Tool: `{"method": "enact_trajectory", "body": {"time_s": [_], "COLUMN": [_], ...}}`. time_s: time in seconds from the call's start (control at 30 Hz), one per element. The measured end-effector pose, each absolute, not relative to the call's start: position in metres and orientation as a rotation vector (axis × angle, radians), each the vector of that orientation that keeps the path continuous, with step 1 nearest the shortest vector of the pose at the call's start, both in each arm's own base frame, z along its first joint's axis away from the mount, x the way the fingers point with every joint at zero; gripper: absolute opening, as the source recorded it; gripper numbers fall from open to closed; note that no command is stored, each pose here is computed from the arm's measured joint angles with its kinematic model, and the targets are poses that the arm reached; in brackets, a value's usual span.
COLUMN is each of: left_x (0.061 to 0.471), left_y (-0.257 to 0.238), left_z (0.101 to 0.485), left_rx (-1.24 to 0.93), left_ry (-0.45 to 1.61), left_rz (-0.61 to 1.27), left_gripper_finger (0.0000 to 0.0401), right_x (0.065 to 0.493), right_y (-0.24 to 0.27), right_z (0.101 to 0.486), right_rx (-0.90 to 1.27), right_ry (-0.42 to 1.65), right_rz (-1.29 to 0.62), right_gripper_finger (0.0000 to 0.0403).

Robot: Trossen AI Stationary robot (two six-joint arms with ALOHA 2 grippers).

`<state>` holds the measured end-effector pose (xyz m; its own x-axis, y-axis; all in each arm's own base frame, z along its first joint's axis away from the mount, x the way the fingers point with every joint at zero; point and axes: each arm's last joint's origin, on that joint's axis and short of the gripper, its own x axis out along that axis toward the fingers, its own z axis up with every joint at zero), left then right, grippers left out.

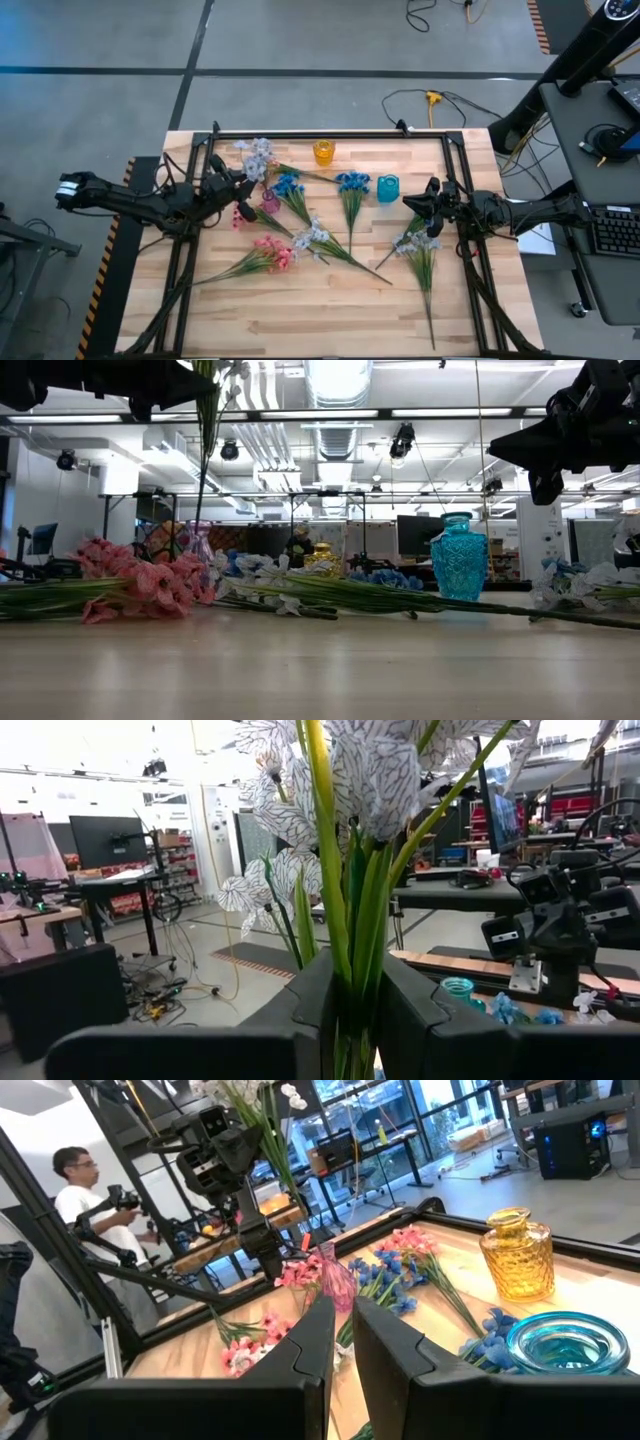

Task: Sort flowers into vase by color
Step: Put the left white flowers into the purple vase

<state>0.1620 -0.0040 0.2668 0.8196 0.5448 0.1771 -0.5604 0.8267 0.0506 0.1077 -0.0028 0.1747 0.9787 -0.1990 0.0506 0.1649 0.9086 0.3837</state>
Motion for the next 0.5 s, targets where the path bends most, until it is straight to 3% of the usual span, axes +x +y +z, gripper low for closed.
{"method": "enact_trajectory", "body": {"time_s": [0.5], "left_x": [0.1629], "left_y": [-0.004], "left_z": [0.2634], "left_rx": [0.08], "left_ry": [-0.134], "left_rz": [0.592], "left_gripper_finger": [0.0107], "right_x": [0.1077], "right_y": [-0.0028], "right_z": [0.1748], "right_rx": [0.388], "right_ry": [-0.09], "right_rz": [-0.188], "right_gripper_finger": [0.0034]}}
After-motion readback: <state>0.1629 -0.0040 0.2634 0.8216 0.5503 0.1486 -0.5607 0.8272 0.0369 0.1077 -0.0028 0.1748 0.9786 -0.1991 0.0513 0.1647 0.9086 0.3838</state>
